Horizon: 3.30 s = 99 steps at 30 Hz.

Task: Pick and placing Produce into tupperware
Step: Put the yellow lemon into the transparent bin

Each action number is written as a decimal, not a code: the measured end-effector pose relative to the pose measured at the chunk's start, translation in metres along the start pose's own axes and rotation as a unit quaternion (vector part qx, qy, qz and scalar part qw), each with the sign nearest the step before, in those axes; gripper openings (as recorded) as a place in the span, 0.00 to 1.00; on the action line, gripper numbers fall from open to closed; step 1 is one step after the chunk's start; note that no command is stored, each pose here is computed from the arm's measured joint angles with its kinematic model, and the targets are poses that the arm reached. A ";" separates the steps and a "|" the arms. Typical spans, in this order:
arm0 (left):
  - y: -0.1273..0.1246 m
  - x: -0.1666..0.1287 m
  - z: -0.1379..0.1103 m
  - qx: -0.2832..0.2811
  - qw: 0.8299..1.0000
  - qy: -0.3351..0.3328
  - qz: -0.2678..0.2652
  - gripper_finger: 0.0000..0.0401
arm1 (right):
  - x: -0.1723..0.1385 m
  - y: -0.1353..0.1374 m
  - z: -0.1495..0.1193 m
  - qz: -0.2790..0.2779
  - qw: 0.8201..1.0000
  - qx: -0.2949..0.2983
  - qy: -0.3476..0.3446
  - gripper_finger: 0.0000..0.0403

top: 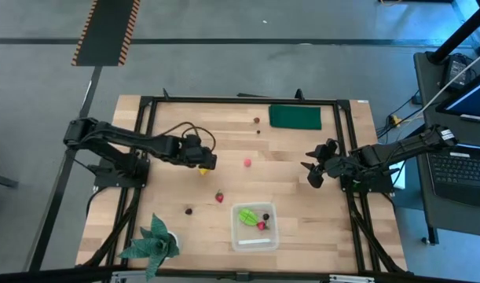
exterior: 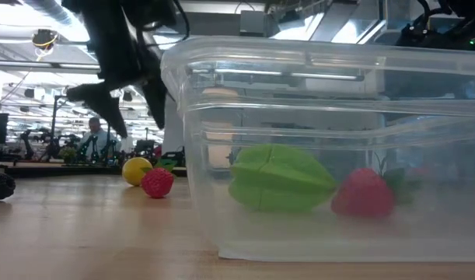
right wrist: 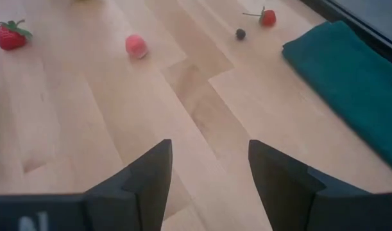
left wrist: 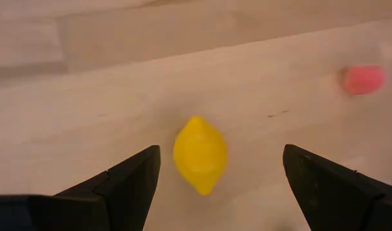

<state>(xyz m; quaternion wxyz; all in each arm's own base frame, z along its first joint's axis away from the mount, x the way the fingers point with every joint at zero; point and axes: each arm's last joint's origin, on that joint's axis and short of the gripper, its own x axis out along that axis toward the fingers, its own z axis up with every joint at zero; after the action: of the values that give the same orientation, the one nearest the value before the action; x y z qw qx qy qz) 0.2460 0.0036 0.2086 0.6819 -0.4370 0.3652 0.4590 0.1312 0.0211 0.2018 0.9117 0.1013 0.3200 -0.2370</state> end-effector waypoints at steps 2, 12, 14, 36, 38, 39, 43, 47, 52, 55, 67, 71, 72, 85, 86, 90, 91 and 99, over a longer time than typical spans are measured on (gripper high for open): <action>-0.001 0.006 -0.002 -0.009 1.000 0.011 0.011 0.80 | 0.000 0.000 0.000 0.000 1.000 0.000 0.000 0.52; -0.004 0.029 -0.010 -0.001 0.998 0.049 0.047 0.80 | 0.000 0.000 0.000 -0.001 1.000 -0.001 0.001 0.52; -0.004 0.032 -0.010 -0.002 0.997 0.048 0.052 0.80 | 0.000 0.000 0.000 -0.001 1.000 -0.002 0.001 0.52; -0.009 0.039 0.000 -0.019 0.999 0.038 0.029 0.80 | 0.000 0.000 0.000 -0.001 1.000 -0.011 0.001 0.52; -0.009 0.040 -0.001 -0.019 0.999 0.038 0.031 0.80 | 0.000 0.000 0.000 -0.001 1.000 -0.013 0.001 0.52; -0.010 0.042 -0.001 -0.018 0.999 0.039 0.033 0.80 | 0.000 0.000 0.000 -0.001 1.000 -0.013 0.001 0.52; -0.011 0.052 -0.005 -0.017 0.998 0.051 0.042 0.80 | 0.000 0.000 0.000 -0.001 1.000 -0.013 0.001 0.52; -0.011 0.064 -0.010 -0.014 0.996 0.062 0.062 0.80 | 0.000 0.000 0.000 0.000 1.000 -0.013 0.000 0.52; -0.010 0.072 -0.011 -0.016 0.995 0.069 0.072 0.80 | 0.000 0.000 0.000 0.000 1.000 -0.013 0.000 0.52; -0.010 0.072 -0.012 -0.017 0.995 0.072 0.072 0.79 | 0.000 0.000 0.000 0.000 1.000 -0.013 0.000 0.52; -0.011 0.072 -0.013 -0.018 0.993 0.093 0.069 0.65 | 0.000 0.000 0.000 0.000 1.000 -0.015 0.001 0.52; -0.010 0.072 -0.013 -0.015 0.993 0.093 0.069 0.64 | 0.000 0.000 0.000 0.000 1.000 -0.015 0.001 0.52; -0.010 0.072 -0.013 -0.015 0.993 0.093 0.069 0.64 | 0.000 0.000 0.000 0.000 1.000 -0.015 0.000 0.52; -0.010 0.072 -0.012 -0.013 0.994 0.086 0.070 0.56 | 0.000 0.000 0.000 0.000 1.000 -0.014 0.001 0.52; -0.010 0.072 -0.012 -0.013 0.994 0.086 0.070 0.55 | 0.000 0.000 0.000 0.000 1.000 -0.014 0.000 0.52; -0.010 0.072 -0.012 -0.013 0.994 0.085 0.070 0.50 | 0.000 0.000 0.000 0.005 1.000 -0.014 0.004 0.52; -0.010 0.072 -0.012 -0.013 0.994 0.085 0.071 0.50 | 0.000 0.000 0.000 0.007 1.000 -0.014 0.006 0.52; -0.010 0.074 -0.004 -0.033 0.994 0.078 0.064 0.49 | 0.000 0.001 -0.001 0.013 1.000 -0.014 0.010 0.52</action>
<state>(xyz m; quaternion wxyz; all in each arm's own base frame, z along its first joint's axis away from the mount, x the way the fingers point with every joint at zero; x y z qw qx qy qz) 0.2787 0.0203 0.1429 0.6059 -0.4698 0.4288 0.4778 0.1312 0.0219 0.2014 0.9130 0.0952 0.3306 -0.2192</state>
